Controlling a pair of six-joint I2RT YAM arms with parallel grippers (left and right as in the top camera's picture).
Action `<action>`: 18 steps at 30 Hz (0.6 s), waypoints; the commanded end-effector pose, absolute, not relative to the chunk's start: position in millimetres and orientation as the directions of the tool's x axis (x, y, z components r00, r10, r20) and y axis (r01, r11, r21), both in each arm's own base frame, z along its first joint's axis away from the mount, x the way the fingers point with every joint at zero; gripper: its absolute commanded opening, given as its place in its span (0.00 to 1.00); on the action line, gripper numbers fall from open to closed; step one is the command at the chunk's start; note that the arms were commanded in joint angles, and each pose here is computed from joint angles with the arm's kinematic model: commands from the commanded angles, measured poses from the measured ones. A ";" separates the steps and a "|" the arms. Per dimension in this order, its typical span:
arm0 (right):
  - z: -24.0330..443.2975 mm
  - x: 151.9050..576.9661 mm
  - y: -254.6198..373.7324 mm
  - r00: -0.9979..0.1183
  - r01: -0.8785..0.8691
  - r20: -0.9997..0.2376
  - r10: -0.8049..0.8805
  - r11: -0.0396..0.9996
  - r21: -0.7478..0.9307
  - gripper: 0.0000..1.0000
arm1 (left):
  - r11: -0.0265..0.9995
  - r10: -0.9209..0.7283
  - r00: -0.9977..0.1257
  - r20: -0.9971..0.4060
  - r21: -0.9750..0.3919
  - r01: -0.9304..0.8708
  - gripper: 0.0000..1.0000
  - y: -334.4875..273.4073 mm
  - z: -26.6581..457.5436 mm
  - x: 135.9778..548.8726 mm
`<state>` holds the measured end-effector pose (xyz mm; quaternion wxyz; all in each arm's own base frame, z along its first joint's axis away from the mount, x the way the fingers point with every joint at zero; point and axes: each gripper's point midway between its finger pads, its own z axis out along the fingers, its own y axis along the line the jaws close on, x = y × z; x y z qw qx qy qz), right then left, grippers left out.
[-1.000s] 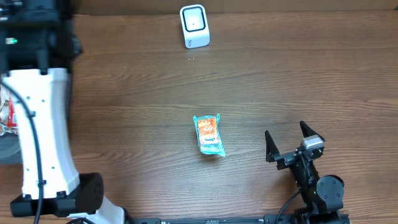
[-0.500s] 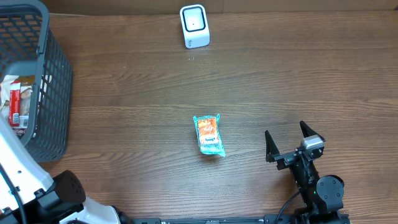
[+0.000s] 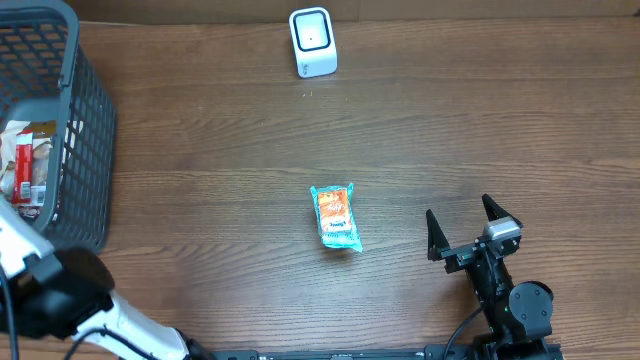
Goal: Scan the item barcode
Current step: 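Move the left gripper back into the grey basket, then grasp the clear bag with red strip in the basket, left gripper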
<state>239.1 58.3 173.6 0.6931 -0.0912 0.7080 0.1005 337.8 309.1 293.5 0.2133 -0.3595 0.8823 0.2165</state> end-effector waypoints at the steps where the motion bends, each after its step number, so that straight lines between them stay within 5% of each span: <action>1: 171.3 239.8 56.1 -0.019 -0.257 -1.000 0.006 0.966 0.011 1.00 | 0.694 -0.520 -0.712 -0.471 0.252 -0.674 1.00 317.4 268.5 346.7; 18: 171.2 239.8 56.1 -0.019 -0.257 -1.000 0.006 0.966 0.011 1.00 | 0.844 -0.429 -0.892 -0.143 0.287 -0.452 1.00 343.2 92.5 385.3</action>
